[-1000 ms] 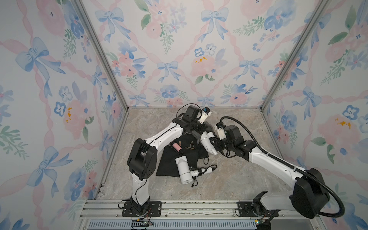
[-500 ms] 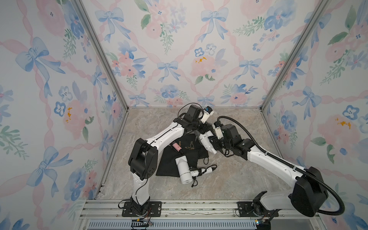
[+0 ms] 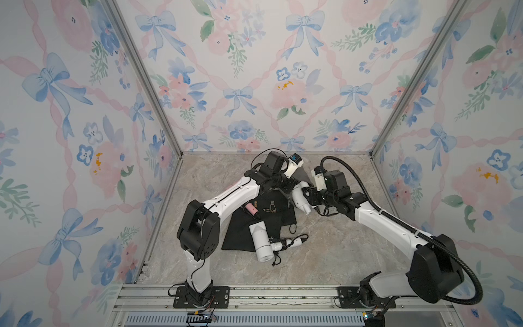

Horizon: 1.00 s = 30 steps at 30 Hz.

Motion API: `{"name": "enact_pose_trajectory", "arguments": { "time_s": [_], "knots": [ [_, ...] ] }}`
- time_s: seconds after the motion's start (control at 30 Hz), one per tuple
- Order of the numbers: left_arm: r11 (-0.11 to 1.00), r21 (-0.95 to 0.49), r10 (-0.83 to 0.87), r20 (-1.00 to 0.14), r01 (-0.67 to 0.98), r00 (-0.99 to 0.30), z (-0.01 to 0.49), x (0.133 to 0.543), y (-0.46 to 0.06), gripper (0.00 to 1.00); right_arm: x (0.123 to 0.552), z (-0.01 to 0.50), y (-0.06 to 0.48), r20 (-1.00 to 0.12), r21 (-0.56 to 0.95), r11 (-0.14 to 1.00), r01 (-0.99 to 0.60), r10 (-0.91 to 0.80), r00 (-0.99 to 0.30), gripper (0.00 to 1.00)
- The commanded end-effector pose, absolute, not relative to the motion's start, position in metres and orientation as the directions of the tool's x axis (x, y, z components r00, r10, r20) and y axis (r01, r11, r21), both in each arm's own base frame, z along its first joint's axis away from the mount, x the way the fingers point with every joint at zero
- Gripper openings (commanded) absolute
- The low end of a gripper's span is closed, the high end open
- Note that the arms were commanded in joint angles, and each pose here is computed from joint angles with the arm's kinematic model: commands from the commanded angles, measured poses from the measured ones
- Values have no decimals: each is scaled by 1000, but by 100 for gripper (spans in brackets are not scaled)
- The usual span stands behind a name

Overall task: Pack away hair dryers
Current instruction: Place the hair dryer in the drawstring bag.

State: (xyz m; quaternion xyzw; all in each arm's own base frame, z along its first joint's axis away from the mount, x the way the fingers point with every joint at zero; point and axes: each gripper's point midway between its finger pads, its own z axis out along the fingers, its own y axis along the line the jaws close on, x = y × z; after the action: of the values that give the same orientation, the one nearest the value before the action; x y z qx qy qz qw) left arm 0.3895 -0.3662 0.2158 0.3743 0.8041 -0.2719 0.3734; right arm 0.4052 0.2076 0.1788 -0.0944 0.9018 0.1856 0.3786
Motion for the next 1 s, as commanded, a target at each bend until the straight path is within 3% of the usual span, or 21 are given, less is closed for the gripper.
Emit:
{"name": "enact_pose_trajectory", "arguments": {
  "time_s": [0.0,0.27,0.7,0.97],
  "knots": [
    [558,-162,389,-815,814,-429,227,380,-365,0,419,194,212,-731,378,876,-300,83,-678,30],
    [541,-159,392,-821,826,-415,231,376,-374,0,425,194,215,-676,482,833,-269,158,-720,30],
    [587,-125,457,-764,800,-455,187,374,-361,0,438,210,195,-522,724,674,-146,397,-755,30],
    [573,-138,465,-757,808,-459,183,365,-367,0,449,195,189,-477,764,641,-75,482,-735,30]
  ]
}}
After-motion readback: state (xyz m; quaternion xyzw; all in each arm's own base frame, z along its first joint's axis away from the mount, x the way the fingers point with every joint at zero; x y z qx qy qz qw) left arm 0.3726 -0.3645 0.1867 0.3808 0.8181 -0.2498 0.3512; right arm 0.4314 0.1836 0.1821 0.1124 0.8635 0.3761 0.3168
